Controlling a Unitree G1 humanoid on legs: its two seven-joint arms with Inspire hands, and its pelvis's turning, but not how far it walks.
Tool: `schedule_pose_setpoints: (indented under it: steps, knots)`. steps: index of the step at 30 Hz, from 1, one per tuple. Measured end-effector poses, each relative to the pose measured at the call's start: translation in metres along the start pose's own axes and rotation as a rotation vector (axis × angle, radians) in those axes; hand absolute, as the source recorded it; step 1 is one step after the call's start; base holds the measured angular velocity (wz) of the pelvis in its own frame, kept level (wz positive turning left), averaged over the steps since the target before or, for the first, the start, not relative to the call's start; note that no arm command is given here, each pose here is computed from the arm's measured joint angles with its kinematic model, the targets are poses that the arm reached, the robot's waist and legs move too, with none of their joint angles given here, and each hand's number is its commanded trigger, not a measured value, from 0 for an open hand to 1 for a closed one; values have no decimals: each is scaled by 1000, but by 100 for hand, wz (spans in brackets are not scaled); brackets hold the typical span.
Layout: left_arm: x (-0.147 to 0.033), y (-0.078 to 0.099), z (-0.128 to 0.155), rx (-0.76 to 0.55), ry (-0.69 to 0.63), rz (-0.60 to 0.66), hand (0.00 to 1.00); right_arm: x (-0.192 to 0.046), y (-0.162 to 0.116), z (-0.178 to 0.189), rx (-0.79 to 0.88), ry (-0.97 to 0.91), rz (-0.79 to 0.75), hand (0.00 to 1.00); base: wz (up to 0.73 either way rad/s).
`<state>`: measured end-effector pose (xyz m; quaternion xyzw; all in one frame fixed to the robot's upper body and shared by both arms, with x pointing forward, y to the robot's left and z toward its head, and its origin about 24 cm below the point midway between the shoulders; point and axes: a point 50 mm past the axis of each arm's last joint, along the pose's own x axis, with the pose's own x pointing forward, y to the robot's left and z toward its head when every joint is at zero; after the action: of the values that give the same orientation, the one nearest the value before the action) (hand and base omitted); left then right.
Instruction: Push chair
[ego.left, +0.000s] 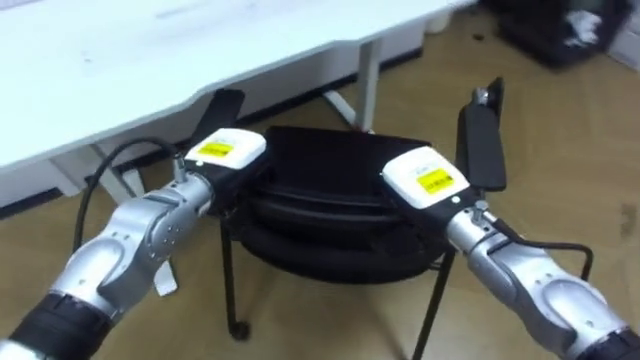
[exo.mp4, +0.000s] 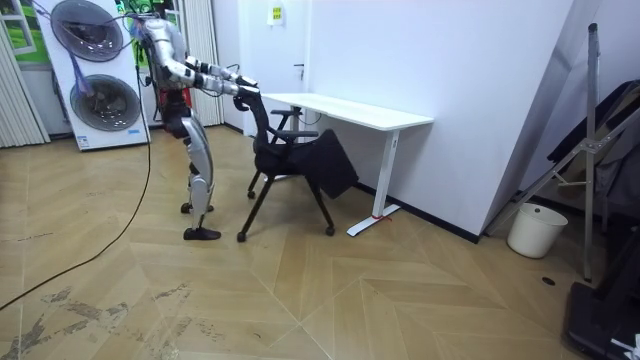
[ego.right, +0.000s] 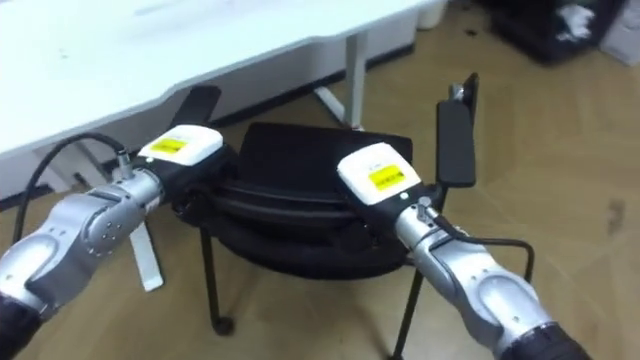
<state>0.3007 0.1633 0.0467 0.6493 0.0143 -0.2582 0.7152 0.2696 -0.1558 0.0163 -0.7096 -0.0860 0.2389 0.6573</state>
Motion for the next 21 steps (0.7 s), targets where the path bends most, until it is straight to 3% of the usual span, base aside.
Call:
schedule_pose_setpoints:
  steps: [21]
  knots:
    - [3,-5,13,25,17,-8,100,-7,9,-2,26,17,58,100,59]
